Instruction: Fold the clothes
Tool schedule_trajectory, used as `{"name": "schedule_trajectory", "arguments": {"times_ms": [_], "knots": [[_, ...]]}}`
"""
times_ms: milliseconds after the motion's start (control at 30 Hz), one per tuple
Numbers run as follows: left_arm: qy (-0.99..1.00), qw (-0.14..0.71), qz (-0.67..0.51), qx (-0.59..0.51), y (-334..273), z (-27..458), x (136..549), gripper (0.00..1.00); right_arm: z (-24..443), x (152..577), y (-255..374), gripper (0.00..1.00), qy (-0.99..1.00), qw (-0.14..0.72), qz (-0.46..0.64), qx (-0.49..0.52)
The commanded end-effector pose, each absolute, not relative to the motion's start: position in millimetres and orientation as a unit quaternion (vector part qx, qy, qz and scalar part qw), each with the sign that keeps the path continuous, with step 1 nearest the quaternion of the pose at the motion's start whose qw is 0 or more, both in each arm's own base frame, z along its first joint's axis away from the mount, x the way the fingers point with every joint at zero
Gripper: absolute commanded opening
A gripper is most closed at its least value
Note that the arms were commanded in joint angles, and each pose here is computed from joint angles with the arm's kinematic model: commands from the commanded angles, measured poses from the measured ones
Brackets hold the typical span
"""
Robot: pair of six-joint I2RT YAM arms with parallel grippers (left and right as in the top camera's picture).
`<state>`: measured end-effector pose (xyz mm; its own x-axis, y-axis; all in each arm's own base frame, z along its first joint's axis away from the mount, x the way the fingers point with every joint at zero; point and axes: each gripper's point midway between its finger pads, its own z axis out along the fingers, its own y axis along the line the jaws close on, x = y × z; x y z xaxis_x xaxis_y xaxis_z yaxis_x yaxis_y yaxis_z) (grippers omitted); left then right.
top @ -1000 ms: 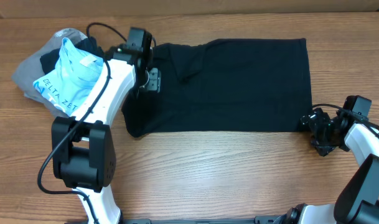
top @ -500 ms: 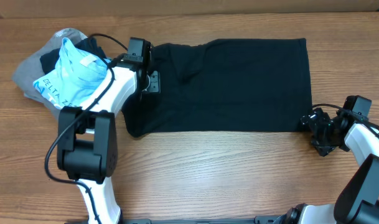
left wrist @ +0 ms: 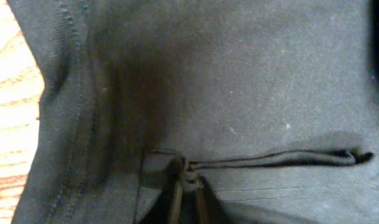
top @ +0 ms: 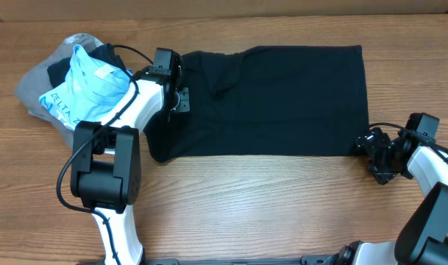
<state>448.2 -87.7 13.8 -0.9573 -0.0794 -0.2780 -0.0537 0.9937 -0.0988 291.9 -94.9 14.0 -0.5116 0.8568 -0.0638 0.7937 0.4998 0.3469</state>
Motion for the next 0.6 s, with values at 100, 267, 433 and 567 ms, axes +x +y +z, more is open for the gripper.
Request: {"name": "schedule_trajectory", "arguments": {"times_ms": [100,267,433,567], "knots": [[0.989,0.135,-0.057,-0.032,-92,15,448,0.04,10,290,-97,0.91,0.858,0.112,0.129,0.484],[0.984,0.165,-0.063,-0.027,-96,50,470,0.04,10,290,-97,0.91,0.858,0.112,0.129,0.484],[0.979,0.190,-0.066,-0.019,-98,67,485,0.05,10,290,-97,0.91,0.858,0.112,0.129,0.484],[0.979,0.190,-0.067,-0.018,-100,67,485,0.13,10,290,-97,0.91,0.858,0.112,0.129,0.484]]}}
